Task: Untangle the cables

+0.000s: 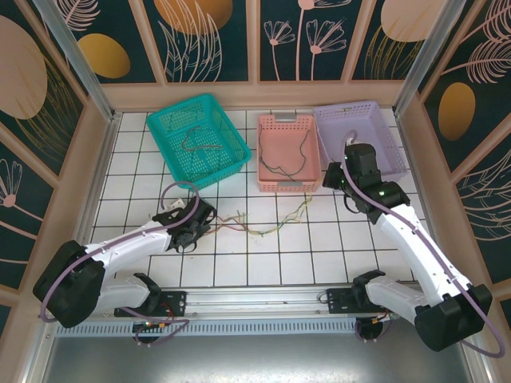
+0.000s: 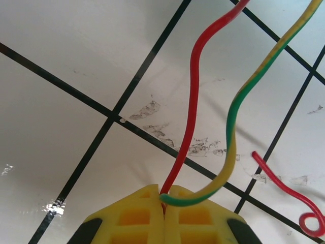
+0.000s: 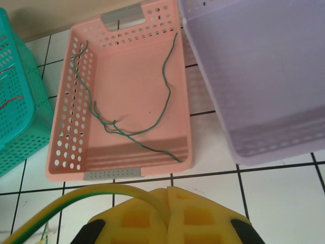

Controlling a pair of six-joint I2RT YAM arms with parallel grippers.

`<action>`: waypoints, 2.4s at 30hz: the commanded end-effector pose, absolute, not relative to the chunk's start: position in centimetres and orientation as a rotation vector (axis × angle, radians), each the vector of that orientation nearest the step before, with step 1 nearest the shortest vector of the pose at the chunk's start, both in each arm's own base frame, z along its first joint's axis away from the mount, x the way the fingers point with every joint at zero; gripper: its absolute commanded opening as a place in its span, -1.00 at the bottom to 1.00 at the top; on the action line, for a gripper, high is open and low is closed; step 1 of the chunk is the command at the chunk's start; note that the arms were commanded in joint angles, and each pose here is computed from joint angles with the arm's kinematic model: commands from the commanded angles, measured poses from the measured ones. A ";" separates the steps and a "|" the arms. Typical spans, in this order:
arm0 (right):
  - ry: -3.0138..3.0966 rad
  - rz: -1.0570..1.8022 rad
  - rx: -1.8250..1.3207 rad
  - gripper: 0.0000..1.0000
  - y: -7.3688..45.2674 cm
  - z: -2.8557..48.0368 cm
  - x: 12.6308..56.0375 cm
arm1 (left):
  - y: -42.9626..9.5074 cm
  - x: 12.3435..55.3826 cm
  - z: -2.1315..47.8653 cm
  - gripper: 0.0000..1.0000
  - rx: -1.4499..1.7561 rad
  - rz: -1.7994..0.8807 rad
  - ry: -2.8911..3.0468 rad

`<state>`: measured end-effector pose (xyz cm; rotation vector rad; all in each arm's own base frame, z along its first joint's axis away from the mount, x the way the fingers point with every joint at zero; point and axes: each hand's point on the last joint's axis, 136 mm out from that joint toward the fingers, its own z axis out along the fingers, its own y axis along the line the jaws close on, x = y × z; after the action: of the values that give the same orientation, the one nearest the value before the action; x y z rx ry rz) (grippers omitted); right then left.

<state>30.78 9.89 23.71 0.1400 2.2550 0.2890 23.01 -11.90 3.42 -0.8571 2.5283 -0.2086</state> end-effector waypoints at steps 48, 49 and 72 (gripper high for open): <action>2.367 0.667 0.204 -1.00 13.9 20.1 28.2 | -27.8 25.2 -0.8 -0.49 -0.718 -0.678 2.831; 2.360 0.659 0.203 -1.00 13.8 20.4 28.2 | -27.6 25.5 -0.9 -0.70 -0.719 -0.656 2.820; 1.954 0.288 0.578 -1.00 1.8 33.2 32.8 | -20.3 23.9 0.6 -1.00 -0.735 -0.335 2.707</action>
<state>31.93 4.23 28.42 0.5122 2.1171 0.3521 25.08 -23.29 2.05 -0.7383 2.6689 -0.5491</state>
